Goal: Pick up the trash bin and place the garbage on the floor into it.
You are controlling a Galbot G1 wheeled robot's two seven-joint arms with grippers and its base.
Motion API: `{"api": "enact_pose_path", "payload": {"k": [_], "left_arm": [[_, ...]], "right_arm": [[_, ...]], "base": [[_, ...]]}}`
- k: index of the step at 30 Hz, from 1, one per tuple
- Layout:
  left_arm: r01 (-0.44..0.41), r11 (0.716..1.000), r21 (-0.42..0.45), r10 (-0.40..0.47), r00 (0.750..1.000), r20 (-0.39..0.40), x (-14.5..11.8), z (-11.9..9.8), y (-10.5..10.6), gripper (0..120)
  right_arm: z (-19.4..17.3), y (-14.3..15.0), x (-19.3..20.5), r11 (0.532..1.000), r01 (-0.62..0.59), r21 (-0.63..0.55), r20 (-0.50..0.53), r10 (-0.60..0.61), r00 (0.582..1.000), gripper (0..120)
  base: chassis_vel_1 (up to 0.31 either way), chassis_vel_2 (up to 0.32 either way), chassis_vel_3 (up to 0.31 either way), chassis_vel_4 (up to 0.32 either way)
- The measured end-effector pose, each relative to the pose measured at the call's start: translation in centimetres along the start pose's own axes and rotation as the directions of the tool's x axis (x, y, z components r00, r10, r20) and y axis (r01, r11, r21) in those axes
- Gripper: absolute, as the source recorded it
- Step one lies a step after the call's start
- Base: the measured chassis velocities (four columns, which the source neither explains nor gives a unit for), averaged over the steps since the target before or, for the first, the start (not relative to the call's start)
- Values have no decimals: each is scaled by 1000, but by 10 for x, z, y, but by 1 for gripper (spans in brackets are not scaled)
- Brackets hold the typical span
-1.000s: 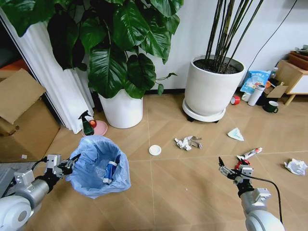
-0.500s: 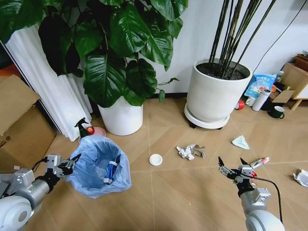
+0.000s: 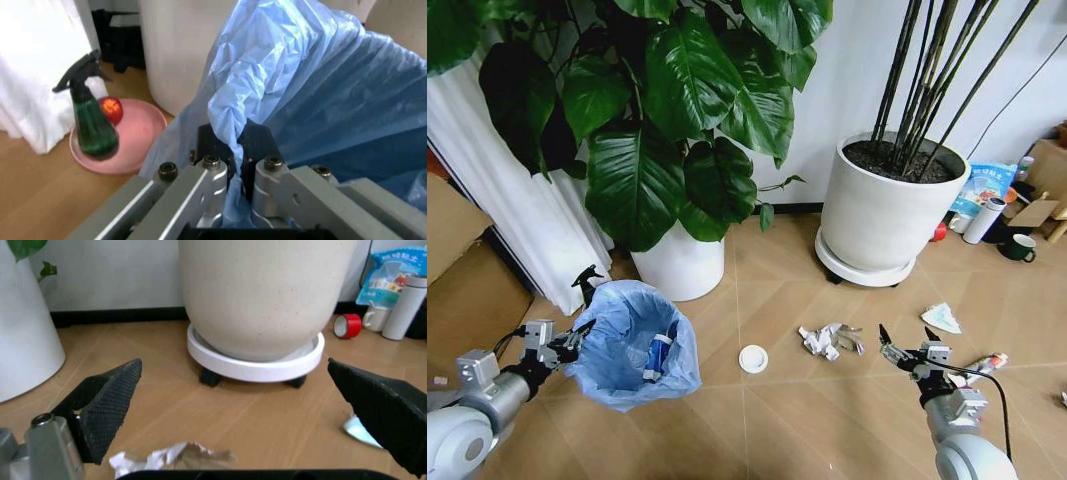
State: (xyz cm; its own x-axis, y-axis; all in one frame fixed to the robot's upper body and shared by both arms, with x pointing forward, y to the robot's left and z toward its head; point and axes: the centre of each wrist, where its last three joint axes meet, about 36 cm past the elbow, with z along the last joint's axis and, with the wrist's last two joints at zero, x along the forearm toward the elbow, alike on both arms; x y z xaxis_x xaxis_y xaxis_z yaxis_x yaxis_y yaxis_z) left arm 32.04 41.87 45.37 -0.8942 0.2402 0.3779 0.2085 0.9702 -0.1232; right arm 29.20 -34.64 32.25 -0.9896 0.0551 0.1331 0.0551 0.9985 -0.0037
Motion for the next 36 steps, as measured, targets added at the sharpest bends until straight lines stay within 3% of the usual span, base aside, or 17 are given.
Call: {"api": "enact_pose_path", "payload": {"k": [16, 28, 30, 33, 36], "left_arm": [[-6, 1000, -11, 6, 1000, -16, 3, 0, 1, 0], [-55, 997, -59, 53, 998, -34, 3, -9, 3, 0], [-57, 997, -61, 55, 998, -34, 3, -10, 3, 0], [-58, 996, -67, 56, 998, -37, 3, -10, 4, 0], [-53, 996, -66, 50, 998, -40, 2, -10, 5, 0]], "right_arm": [[8, 19, -12, 997, 74, 18, 12, -74, 997, 100], [66, 110, -53, 952, 280, -126, -154, -298, 942, 100], [69, 114, -56, 948, 290, -128, -161, -308, 938, 100], [80, 153, -83, 923, 347, -164, -172, -373, 912, 100], [84, 174, -92, 908, 376, -184, -184, -408, 894, 100]], "base": [[-39, 42, 47, -40], [0, 0, 0, 0], [0, 0, 0, 0], [0, 0, 0, 0], [0, 0, 0, 0]]}}
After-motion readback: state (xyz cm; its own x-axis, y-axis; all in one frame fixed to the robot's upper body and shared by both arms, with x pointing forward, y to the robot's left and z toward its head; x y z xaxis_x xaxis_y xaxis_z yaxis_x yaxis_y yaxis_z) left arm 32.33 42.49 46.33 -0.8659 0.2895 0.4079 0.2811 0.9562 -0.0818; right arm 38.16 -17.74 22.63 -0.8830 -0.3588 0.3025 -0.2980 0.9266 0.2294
